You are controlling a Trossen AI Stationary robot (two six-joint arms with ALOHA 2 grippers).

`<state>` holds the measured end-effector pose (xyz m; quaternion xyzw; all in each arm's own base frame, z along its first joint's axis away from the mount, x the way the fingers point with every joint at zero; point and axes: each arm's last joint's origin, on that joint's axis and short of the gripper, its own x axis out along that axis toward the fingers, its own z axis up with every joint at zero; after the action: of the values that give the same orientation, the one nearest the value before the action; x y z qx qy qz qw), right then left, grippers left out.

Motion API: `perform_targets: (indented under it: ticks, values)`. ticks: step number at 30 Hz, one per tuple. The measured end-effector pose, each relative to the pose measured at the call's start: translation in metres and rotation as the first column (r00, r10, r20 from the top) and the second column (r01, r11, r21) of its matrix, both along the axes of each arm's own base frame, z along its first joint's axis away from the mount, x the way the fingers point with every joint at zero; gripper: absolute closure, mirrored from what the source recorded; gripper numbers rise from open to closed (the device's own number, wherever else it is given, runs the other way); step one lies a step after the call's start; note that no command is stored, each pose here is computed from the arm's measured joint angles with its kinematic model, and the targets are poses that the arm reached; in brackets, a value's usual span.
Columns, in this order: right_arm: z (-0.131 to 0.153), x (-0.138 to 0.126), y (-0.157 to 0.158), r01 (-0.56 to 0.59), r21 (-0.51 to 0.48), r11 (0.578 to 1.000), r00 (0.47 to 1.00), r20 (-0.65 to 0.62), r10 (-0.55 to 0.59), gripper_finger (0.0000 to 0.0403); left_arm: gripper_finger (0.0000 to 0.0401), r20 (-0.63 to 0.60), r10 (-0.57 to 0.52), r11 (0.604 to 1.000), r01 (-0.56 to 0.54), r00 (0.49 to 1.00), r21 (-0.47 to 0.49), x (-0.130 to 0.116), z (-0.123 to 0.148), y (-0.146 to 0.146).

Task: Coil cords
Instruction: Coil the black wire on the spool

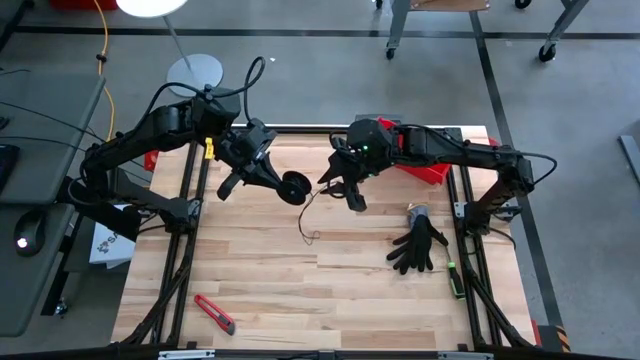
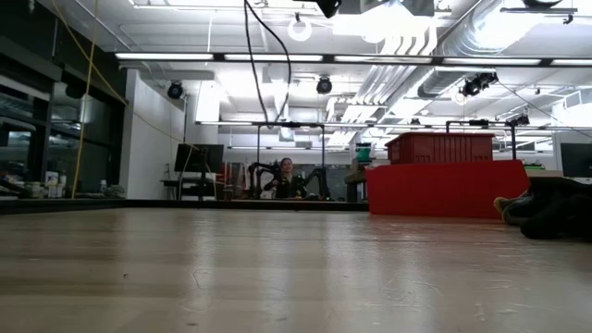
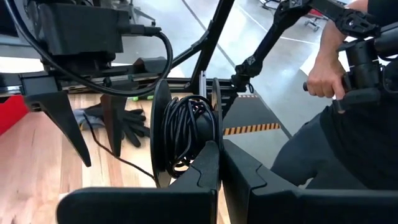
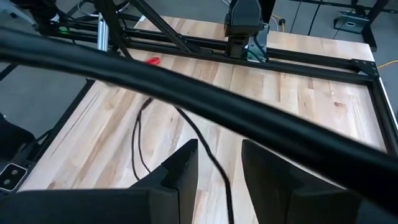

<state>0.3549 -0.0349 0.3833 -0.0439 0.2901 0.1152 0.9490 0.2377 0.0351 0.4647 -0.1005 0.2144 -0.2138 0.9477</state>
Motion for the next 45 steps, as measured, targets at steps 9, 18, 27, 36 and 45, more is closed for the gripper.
perform_targets:
  ticks: [9, 18, 27, 36, 45]
  values:
    - [0.0, 0.0, -0.0001, 0.002, -0.001, 1.0, 1.0, 0.0, -0.002, 0.0289, 0.0401, -0.004, 0.003, 1.0, -0.003, 1.0, -0.007, 0.0, 0.0, 0.0]
    - [0.0003, 0.0002, 0.0001, -0.004, 0.0, 1.0, 1.0, 0.004, 0.004, 0.0289, 0.0401, 0.0, 0.0, 1.0, 0.0, 1.0, 0.0, 0.0, 0.0001, 0.0]
    - [0.0003, 0.0001, 0.0003, -0.009, 0.005, 1.0, 1.0, 0.004, 0.009, 0.0289, 0.0401, 0.032, 0.007, 1.0, -0.007, 0.999, 0.012, 0.0014, 0.0027, 0.0005]
    - [0.0003, 0.0001, 0.0001, -0.01, -0.005, 1.0, 1.0, 0.005, 0.01, 0.0289, 0.0401, 0.049, 0.01, 1.0, -0.011, 0.999, 0.017, 0.0021, 0.0041, 0.0007]
    - [0.0004, 0.0001, 0.0005, -0.016, 0.006, 1.0, 1.0, 0.006, 0.016, 0.0289, 0.0401, 0.047, 0.03, 0.999, -0.031, 0.998, 0.026, 0.0024, 0.0039, 0.0013]
